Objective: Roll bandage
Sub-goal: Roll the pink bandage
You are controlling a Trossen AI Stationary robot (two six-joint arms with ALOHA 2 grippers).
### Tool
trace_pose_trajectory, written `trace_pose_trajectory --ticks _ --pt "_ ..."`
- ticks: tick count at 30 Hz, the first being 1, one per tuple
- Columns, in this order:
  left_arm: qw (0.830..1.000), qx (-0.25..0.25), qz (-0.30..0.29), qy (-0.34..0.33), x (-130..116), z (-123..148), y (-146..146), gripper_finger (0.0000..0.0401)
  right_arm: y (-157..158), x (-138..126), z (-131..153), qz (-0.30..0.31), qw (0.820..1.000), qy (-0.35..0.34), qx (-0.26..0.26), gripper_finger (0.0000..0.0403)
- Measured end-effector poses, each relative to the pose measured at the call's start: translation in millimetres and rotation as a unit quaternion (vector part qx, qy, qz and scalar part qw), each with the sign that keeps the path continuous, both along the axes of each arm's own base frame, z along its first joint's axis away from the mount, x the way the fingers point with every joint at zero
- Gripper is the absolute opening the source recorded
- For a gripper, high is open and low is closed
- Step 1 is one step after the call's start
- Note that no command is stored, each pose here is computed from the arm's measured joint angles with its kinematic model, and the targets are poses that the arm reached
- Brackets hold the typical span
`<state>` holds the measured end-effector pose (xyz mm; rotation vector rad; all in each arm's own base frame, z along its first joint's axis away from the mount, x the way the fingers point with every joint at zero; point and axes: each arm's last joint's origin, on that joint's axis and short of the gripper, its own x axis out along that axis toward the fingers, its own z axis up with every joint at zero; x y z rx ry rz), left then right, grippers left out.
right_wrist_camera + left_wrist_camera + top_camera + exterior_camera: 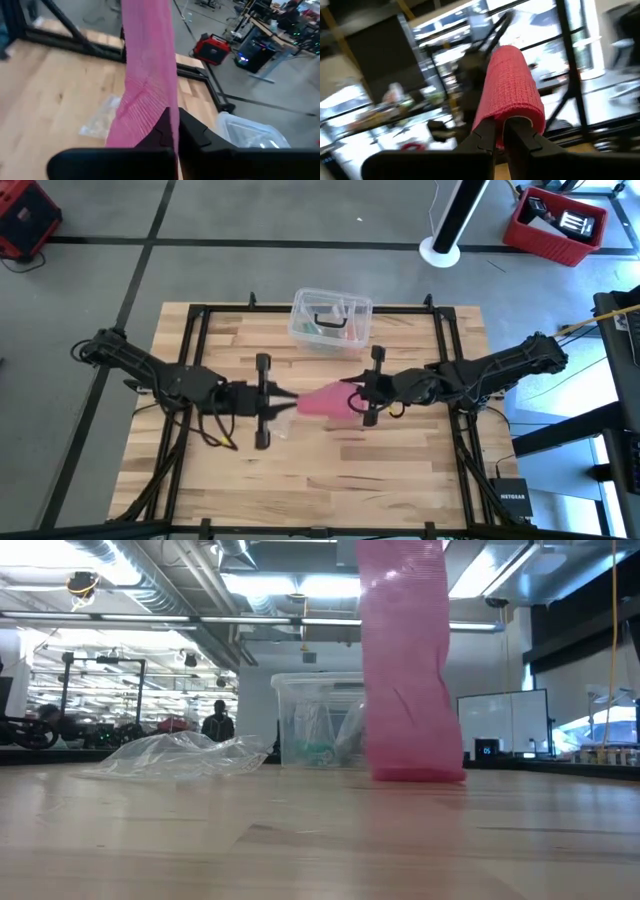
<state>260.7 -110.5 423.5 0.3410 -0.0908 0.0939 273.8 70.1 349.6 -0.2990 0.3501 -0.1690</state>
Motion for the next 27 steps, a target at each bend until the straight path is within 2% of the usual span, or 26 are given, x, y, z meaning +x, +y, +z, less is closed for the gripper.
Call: trace_pose_trajectory --ticks 5,8,10,20,24,27 --pt "0.998 0.026 0.057 0.017 0.5 -2.4 4.6 0.0013 5.5 -0.4 2.4 0.019 0.999 -0.015 0.035 0.0004" --pt "0.997 0.028 0.066 0.02 0.9 -2.8 6.2 0.0013 5.6 0.0 3.4 0.011 0.996 -0.028 0.082 0.0008" --pt "0.997 0.028 0.07 0.021 1.2 -2.9 7.1 0.0013 6.0 0.3 3.9 0.01 0.994 -0.034 0.108 0.0024" --pt "0.997 0.028 0.07 0.021 1.1 -2.9 7.1 0.0013 5.0 -2.3 19.0 0.008 0.995 -0.029 0.097 0.0222" --pt "0.997 0.026 0.071 0.021 1.1 -2.9 7.1 0.0013 3.3 -9.4 28.3 0.007 0.995 0.016 0.094 0.027" --pt "0.997 0.027 0.071 0.023 1.1 -3.3 7.1 0.0013 3.0 -12.8 29.4 0.002 0.991 0.036 0.127 0.0284"
